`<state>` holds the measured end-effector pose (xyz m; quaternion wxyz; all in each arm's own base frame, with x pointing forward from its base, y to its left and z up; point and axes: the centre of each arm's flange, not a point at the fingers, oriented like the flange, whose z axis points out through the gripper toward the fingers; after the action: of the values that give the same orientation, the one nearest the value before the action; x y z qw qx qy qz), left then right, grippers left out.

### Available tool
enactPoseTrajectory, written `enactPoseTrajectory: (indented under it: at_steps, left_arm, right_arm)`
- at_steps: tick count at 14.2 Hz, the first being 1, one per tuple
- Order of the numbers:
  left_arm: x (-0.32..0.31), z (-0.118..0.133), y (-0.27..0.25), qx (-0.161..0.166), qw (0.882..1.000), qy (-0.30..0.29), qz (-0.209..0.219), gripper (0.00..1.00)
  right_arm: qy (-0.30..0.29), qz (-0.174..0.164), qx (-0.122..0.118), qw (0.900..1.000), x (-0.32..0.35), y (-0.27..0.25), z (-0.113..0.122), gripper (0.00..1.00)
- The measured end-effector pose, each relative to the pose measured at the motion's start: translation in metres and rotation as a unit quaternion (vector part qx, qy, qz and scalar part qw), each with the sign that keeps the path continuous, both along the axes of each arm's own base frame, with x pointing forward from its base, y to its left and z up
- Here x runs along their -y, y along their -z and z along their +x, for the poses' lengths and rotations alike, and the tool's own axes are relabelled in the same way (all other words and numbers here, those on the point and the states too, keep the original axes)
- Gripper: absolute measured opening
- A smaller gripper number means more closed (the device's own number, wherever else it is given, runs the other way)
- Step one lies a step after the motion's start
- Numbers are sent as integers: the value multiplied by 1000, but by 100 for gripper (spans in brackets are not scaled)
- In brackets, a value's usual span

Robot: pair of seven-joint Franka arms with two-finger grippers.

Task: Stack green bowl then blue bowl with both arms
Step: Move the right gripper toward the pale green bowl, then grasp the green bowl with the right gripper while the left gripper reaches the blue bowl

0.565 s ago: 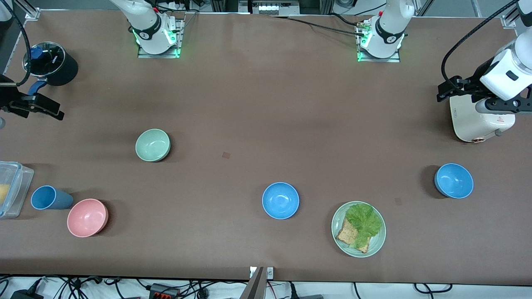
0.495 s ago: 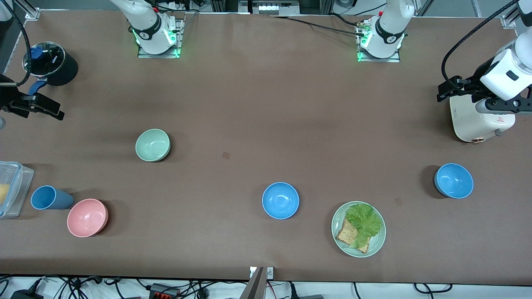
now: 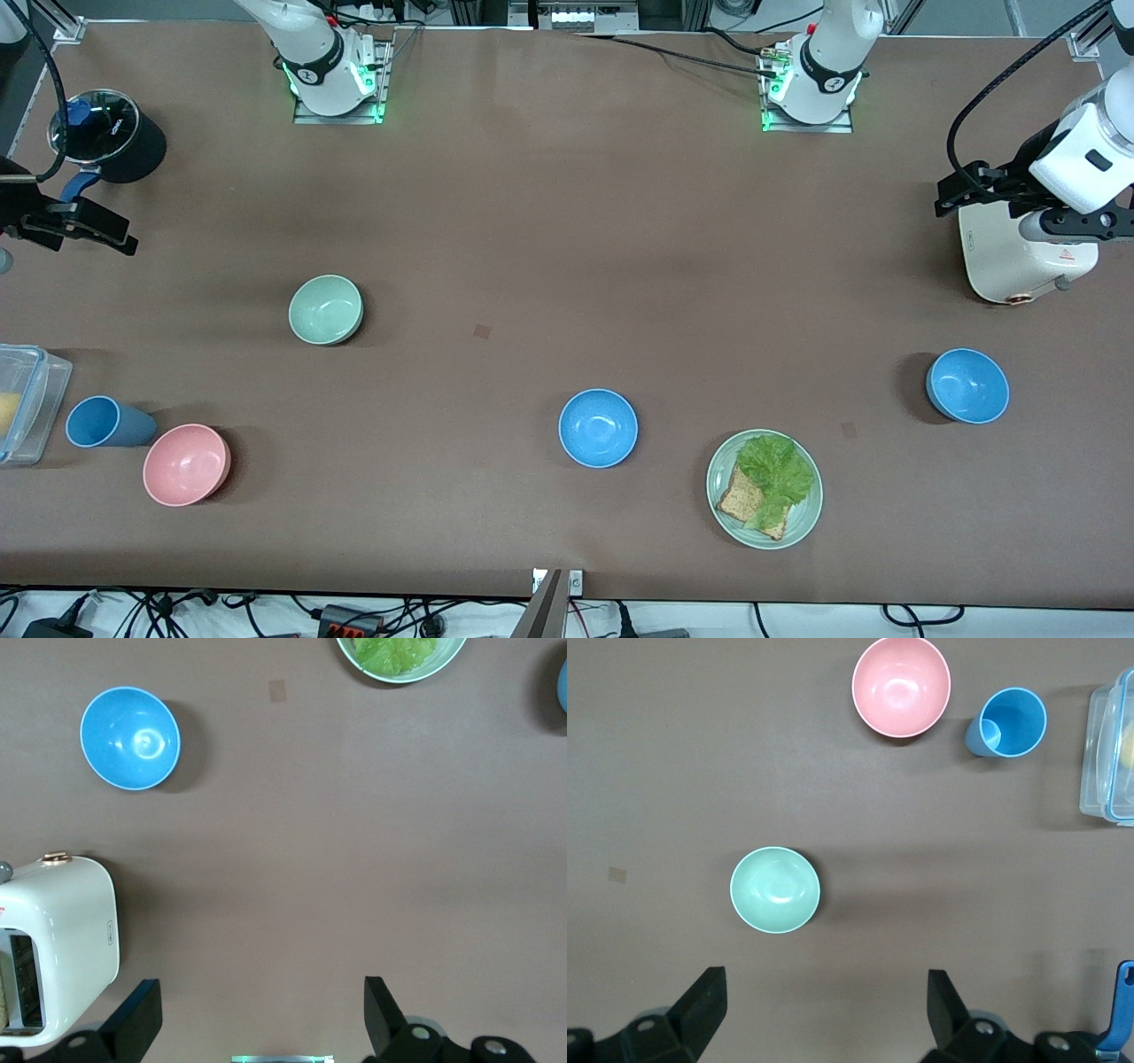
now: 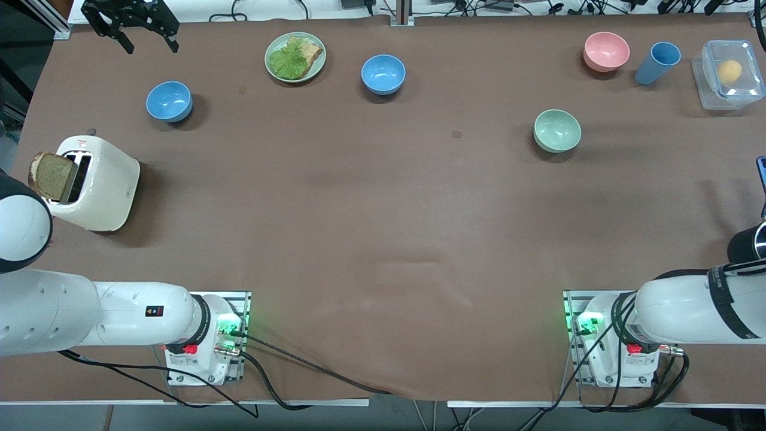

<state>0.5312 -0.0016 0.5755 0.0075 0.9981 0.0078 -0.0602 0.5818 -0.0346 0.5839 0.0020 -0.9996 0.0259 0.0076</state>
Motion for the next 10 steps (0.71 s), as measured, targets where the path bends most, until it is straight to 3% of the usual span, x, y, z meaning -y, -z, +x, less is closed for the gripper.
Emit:
enactPoseTrajectory:
  at_steps: [4, 7, 10]
  left_arm:
    - [-6, 1, 6, -11, 1000, 3, -1, 100]
    - [-8, 0, 20, -46, 999, 14, -4, 100]
    - [-39, 11, 46, -62, 997, 31, -15, 100]
  right_arm:
    - [-11, -3, -41, 999, -9, 45, 11, 100]
    - [-17, -3, -98, 995, -15, 120, 30, 100]
    - [-22, -3, -131, 991, -20, 203, 43, 100]
